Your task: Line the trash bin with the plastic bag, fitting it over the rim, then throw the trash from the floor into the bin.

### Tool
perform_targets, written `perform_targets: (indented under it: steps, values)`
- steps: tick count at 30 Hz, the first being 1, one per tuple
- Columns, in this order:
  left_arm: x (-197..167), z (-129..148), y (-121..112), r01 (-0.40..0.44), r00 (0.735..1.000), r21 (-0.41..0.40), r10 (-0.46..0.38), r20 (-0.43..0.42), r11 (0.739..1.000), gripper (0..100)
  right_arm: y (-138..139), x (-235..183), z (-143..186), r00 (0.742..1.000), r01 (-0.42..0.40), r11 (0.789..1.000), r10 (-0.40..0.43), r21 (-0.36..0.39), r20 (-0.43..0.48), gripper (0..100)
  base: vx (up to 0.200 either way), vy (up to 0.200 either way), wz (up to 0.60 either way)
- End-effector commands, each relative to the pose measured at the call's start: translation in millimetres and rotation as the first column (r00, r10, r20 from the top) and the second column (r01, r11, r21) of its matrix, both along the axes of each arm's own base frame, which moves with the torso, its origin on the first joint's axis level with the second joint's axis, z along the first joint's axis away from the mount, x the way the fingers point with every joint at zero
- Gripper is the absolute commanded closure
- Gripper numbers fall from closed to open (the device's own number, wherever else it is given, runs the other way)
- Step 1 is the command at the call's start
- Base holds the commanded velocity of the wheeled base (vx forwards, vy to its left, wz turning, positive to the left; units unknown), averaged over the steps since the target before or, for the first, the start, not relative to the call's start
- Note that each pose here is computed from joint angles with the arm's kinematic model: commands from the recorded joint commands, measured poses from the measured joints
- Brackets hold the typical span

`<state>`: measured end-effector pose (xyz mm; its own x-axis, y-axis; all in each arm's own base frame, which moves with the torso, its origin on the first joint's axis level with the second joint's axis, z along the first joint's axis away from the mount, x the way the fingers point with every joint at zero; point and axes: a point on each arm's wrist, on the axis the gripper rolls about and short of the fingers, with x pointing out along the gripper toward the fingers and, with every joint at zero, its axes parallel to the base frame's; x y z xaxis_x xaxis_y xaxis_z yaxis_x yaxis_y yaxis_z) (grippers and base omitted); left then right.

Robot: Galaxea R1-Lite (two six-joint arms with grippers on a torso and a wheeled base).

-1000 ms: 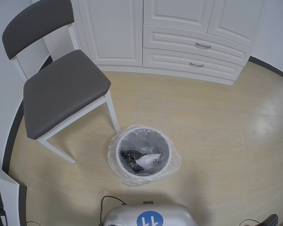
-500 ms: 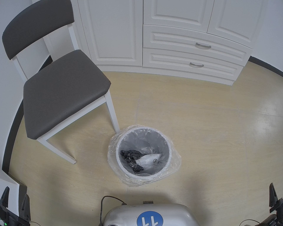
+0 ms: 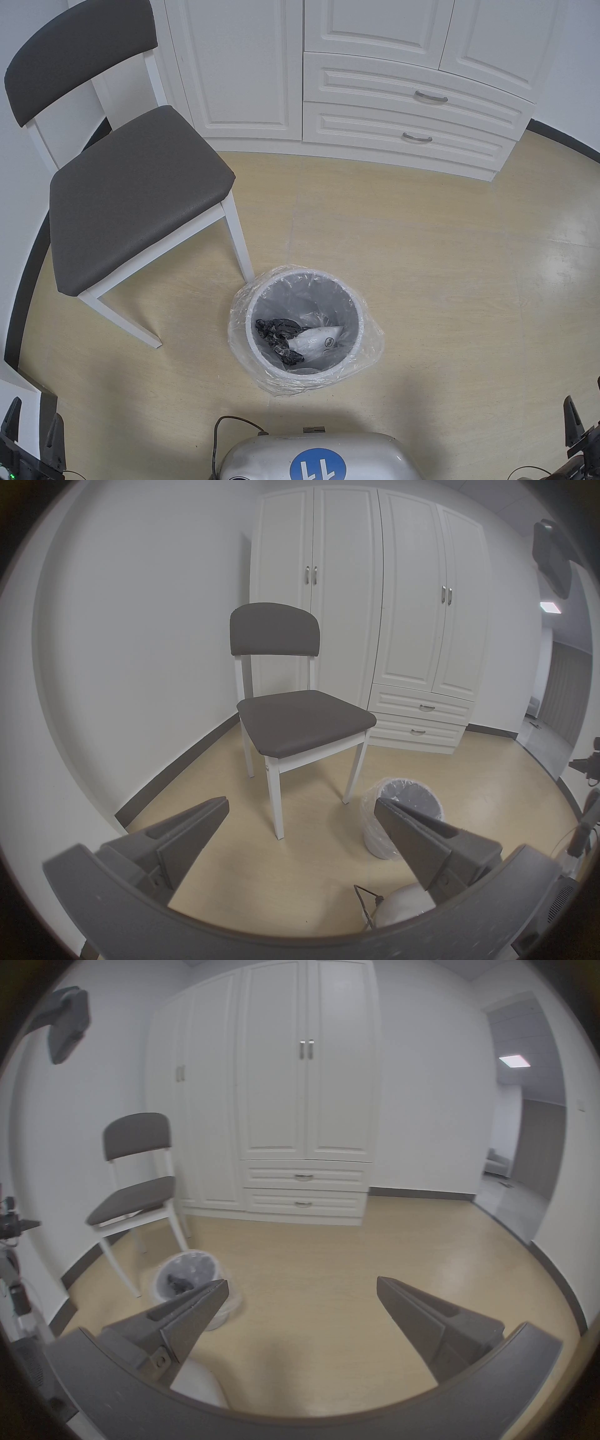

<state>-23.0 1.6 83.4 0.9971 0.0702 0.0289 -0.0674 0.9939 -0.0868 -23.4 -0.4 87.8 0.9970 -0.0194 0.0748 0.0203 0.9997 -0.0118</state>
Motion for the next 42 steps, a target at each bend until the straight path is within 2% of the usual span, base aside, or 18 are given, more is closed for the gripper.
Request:
perform_targets:
  steps: [1, 5, 16, 20, 22, 25, 27, 30, 32, 34, 35, 36, 37, 38, 40, 42]
  values:
    - [-0.3, -3.4, 0.0, 0.001, 1.000, 0.005, -0.001, 0.004, 1.000, 0, -2.5, 0.2, -5.6, 0.994, 0.110, 0.993, -0.109, 0.042, -0.009, 0, 0.000, 0.000, 0.00]
    - [-0.3, -3.4, -0.1, 0.004, 1.000, 0.004, -0.004, 0.005, 1.000, 0, -2.0, 0.3, -5.8, 0.996, 0.087, 0.994, -0.086, 0.063, -0.009, 0, 0.000, 0.000, 0.00]
    - [-0.2, -3.7, -0.1, 0.004, 1.000, -0.002, -0.004, 0.005, 1.000, 0, -1.4, 0.2, -5.3, 0.998, 0.061, 0.997, -0.060, 0.045, -0.008, 0, 0.000, 0.000, 0.00]
    - [-0.2, -3.7, -0.1, 0.003, 1.000, -0.007, -0.003, 0.005, 1.000, 0, -0.4, 0.4, -5.6, 1.000, 0.012, 0.998, -0.011, 0.065, -0.008, 0, 0.000, 0.000, 0.00]
    - [-0.2, -3.6, 0.0, 0.001, 1.000, -0.009, -0.001, 0.007, 1.000, 0, -0.4, 0.4, -5.6, 1.000, 0.014, 0.996, -0.014, 0.091, -0.007, 0, 0.000, 0.000, 0.00]
    - [0.0, -3.3, 0.0, 0.002, 1.000, -0.009, -0.001, 0.015, 1.000, 0, -0.5, 0.3, -5.2, 1.000, 0.020, 0.997, -0.020, 0.070, -0.006, 0, 0.000, 0.000, 0.00]
    - [0.0, -3.3, 0.0, 0.002, 1.000, -0.009, -0.001, 0.015, 1.000, 0, -0.2, 0.3, -5.0, 1.000, 0.007, 0.999, -0.007, 0.034, -0.005, 0, 0.000, 0.000, 0.00]
    - [0.0, -3.3, 0.0, 0.001, 1.000, -0.006, -0.001, 0.014, 1.000, 0, 0.5, 0.4, -6.0, 0.999, -0.029, 0.998, 0.030, 0.055, -0.018, 0, 0.000, 0.000, 0.00]
    - [0.0, -3.3, -0.1, 0.003, 1.000, -0.004, -0.003, 0.014, 1.000, 0, 1.9, 0.2, -5.9, 0.996, -0.090, 0.994, 0.091, 0.054, -0.020, 0, 0.000, 0.000, 0.00]
    - [0.0, -3.3, 0.0, 0.001, 1.000, -0.002, -0.001, 0.014, 1.000, 0, 1.7, 0.1, -6.1, 0.997, -0.076, 0.996, 0.077, 0.035, -0.021, 0, 0.000, 0.000, 0.00]
    - [0.0, -3.3, 0.0, 0.001, 1.000, -0.002, -0.001, 0.014, 1.000, 0, 0.3, 0.0, -5.8, 1.000, -0.009, 1.000, 0.008, -0.029, -0.022, 0, 0.000, 0.000, 0.00]
    - [0.0, -3.5, 0.0, 0.001, 1.000, -0.004, -0.001, 0.013, 1.000, 0, -2.3, -0.2, -5.5, 0.994, 0.104, 0.992, -0.105, -0.068, -0.020, 0, 0.000, 0.000, 0.00]
    - [0.0, -3.3, 0.0, 0.001, 1.000, -0.002, -0.001, 0.014, 1.000, 0, -3.8, -0.4, -5.5, 0.985, 0.172, 0.983, -0.173, -0.060, -0.020, 0, 0.000, 0.000, 0.00]
    - [0.0, -3.3, 0.0, 0.001, 1.000, -0.001, -0.001, 0.014, 1.000, 0, -4.5, -0.4, -5.5, 0.979, 0.200, 0.979, -0.201, -0.045, -0.022, 0, 0.000, 0.000, 0.00]
    - [0.0, -3.3, 0.0, 0.001, 1.000, -0.004, -0.001, 0.014, 1.000, 0, -3.5, -0.2, -6.1, 0.989, 0.150, 0.988, -0.149, 0.044, -0.026, 0, 0.000, 0.000, 0.00]
    - [0.0, -3.3, 0.0, 0.001, 1.000, -0.004, -0.001, 0.014, 1.000, 0, -2.3, 0.0, -6.5, 0.995, 0.098, 0.993, -0.097, 0.070, -0.029, 0, 0.000, 0.000, 0.00]
